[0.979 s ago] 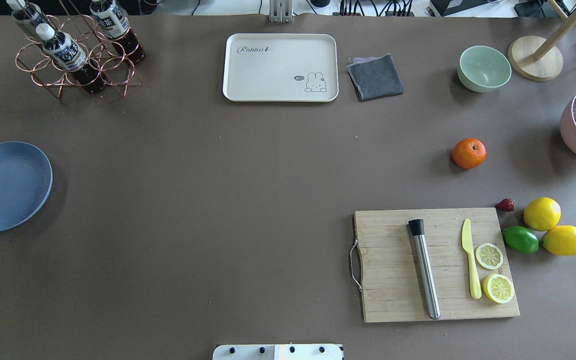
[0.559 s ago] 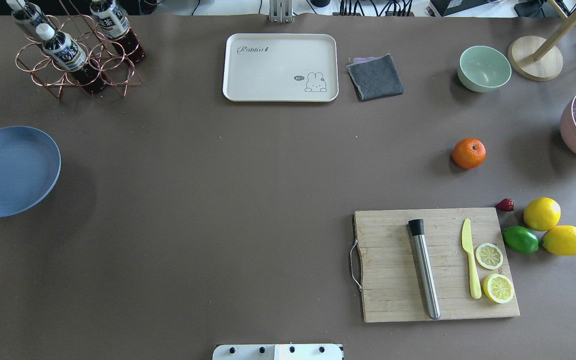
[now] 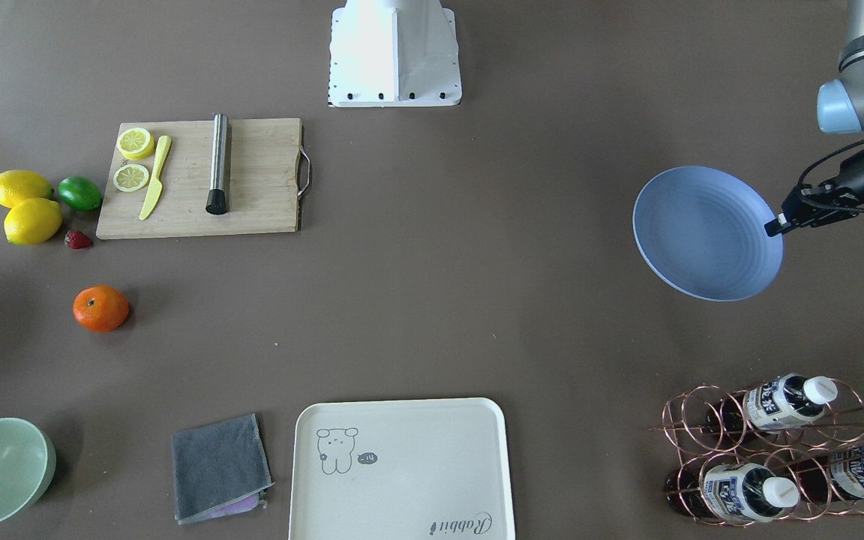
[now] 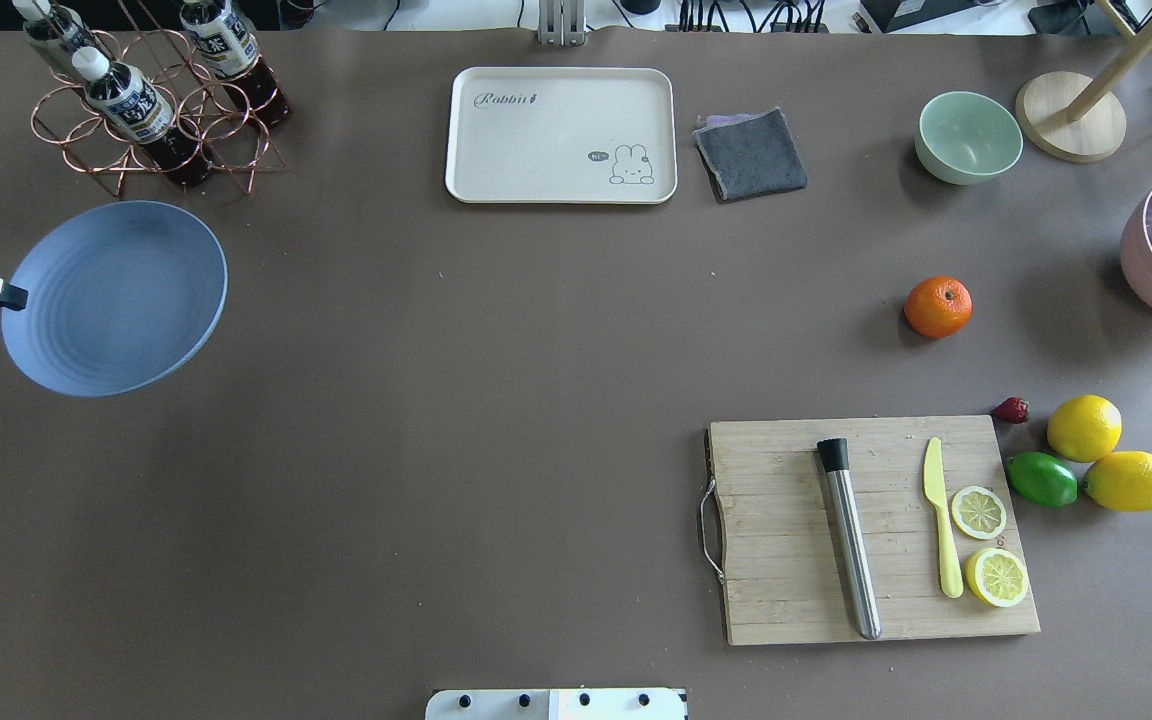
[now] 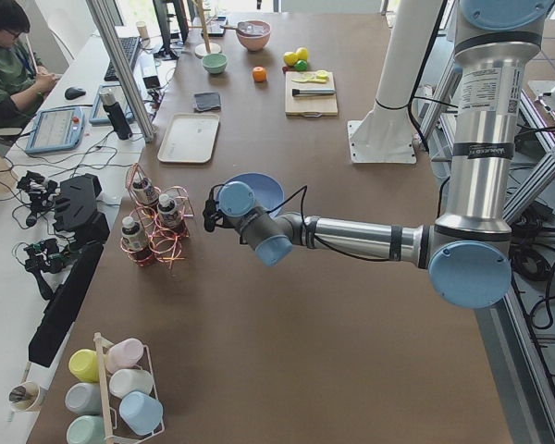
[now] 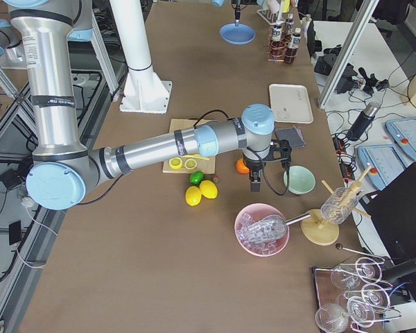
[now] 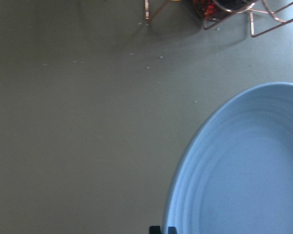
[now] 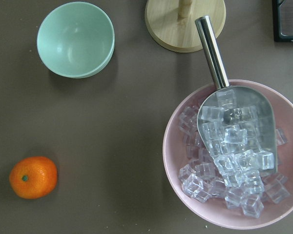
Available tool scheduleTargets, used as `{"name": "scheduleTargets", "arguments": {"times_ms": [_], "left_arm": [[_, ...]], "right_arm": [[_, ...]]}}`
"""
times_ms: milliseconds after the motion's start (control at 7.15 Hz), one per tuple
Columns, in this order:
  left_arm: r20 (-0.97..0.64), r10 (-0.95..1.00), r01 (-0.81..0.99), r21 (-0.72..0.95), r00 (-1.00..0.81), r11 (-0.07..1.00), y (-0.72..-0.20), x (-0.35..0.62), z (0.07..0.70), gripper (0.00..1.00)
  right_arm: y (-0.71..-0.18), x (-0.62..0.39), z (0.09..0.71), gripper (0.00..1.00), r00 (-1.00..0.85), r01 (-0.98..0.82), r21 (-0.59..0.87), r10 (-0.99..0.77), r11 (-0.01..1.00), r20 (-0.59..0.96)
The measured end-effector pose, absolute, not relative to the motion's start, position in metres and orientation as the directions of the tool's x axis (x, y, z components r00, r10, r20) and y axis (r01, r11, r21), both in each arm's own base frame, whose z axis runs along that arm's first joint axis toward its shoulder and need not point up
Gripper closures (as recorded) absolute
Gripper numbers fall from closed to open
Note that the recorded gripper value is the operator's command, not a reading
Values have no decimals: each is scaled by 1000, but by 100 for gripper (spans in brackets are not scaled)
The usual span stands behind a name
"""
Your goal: Pick orange to plate
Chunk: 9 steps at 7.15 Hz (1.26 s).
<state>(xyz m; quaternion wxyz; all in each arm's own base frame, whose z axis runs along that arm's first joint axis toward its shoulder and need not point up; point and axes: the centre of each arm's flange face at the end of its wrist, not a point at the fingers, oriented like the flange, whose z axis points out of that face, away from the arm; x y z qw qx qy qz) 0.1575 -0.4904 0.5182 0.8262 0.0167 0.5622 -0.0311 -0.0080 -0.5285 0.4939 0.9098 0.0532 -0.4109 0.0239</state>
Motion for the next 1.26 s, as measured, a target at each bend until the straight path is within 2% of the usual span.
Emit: {"name": "scheduleTargets", "arguments": {"times_ms": [699,1259], "left_arm": [[-938,-149,146,-108,312,983,-439,374,361,100],[-918,-196,212,-128,345,969,-389,508,268,100]], "right_arm": [[-553,-120,435,0,661,-86,14,47,996,749],[-555,-220,453,0,650,-177,26,98,984,753]]}}
